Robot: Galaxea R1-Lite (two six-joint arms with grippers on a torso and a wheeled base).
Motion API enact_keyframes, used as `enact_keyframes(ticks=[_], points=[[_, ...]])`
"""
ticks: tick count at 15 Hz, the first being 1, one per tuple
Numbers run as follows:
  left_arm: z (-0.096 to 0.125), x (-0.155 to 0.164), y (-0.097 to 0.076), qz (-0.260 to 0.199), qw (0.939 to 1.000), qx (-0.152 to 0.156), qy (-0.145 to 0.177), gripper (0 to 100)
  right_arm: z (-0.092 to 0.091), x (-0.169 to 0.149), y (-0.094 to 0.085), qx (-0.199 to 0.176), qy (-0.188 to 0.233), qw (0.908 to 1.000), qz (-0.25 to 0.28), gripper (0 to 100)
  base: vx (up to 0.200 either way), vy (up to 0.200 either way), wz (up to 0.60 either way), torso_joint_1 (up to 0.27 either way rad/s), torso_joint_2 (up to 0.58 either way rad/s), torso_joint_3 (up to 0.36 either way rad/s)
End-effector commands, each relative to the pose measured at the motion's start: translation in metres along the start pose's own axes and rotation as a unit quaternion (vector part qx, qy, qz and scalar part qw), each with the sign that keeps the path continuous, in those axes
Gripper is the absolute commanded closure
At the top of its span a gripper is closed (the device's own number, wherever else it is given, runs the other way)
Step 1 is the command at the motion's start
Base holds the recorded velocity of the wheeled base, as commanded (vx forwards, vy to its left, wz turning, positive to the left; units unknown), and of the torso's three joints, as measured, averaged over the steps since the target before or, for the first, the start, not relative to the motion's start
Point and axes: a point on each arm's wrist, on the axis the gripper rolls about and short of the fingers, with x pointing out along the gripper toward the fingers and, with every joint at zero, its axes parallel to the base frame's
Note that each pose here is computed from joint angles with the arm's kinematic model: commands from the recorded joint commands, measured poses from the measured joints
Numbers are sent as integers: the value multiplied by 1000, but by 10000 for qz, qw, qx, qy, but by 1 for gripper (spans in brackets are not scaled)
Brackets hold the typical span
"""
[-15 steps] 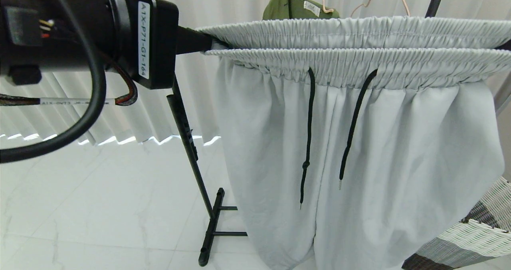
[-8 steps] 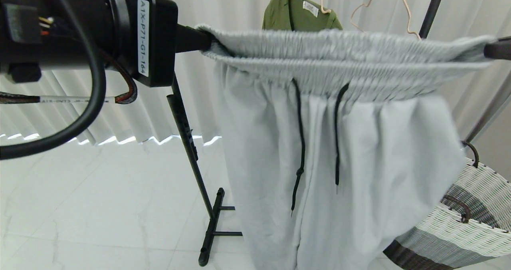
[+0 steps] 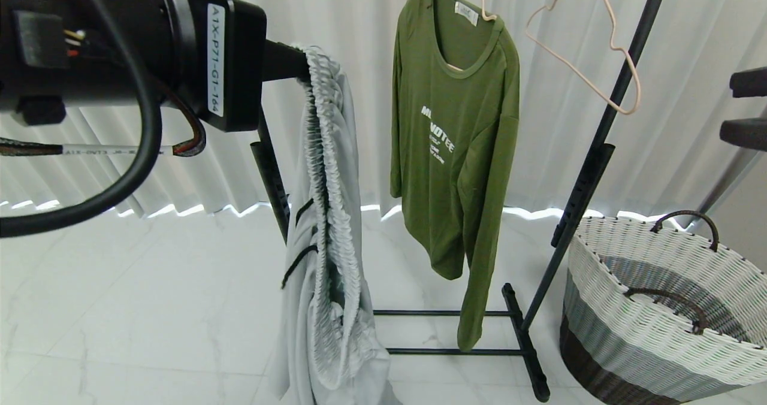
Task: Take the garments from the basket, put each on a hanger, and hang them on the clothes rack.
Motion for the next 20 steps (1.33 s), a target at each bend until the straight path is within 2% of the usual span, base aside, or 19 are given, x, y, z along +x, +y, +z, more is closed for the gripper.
enact_keyframes(ticks=[1, 3, 5, 7, 8, 11, 16, 20], points=[[0, -1, 4, 80, 10000, -9, -2, 100, -5, -1, -5, 47, 129, 9994, -312, 0, 0, 0, 0, 0, 0, 0], [-4, 1, 12, 297, 9995, -37, 98, 100, -16, 2, -14, 132, 552, 9925, -1083, 0, 0, 0, 0, 0, 0, 0], [-14, 2, 26, 614, 9977, -15, 292, 100, -28, -2, -21, 146, 1221, 9703, -2082, 0, 0, 0, 0, 0, 0, 0], [-29, -1, 40, 962, 9935, 209, 572, 100, -36, -4, -26, 162, 1443, 9549, -2589, 0, 0, 0, 0, 0, 0, 0], [-35, -4, 47, 1139, 9907, 281, 696, 100, -38, -6, -26, 187, 1488, 9515, -2688, 0, 0, 0, 0, 0, 0, 0], [-44, -7, 61, 1483, 9851, 197, 852, 100, -44, -6, -30, 278, 1563, 9452, -2853, 0, 0, 0, 0, 0, 0, 0], [-50, -8, 63, 1544, 9832, 184, 959, 100, -48, -8, -35, 482, 1599, 9369, -3072, 0, 0, 0, 0, 6, -13, -14], [-51, -10, 62, 1535, 9833, 177, 963, 100, -50, -8, -36, 577, 1601, 9356, -3094, 0, 0, 0, 0, 124, -361, -232]])
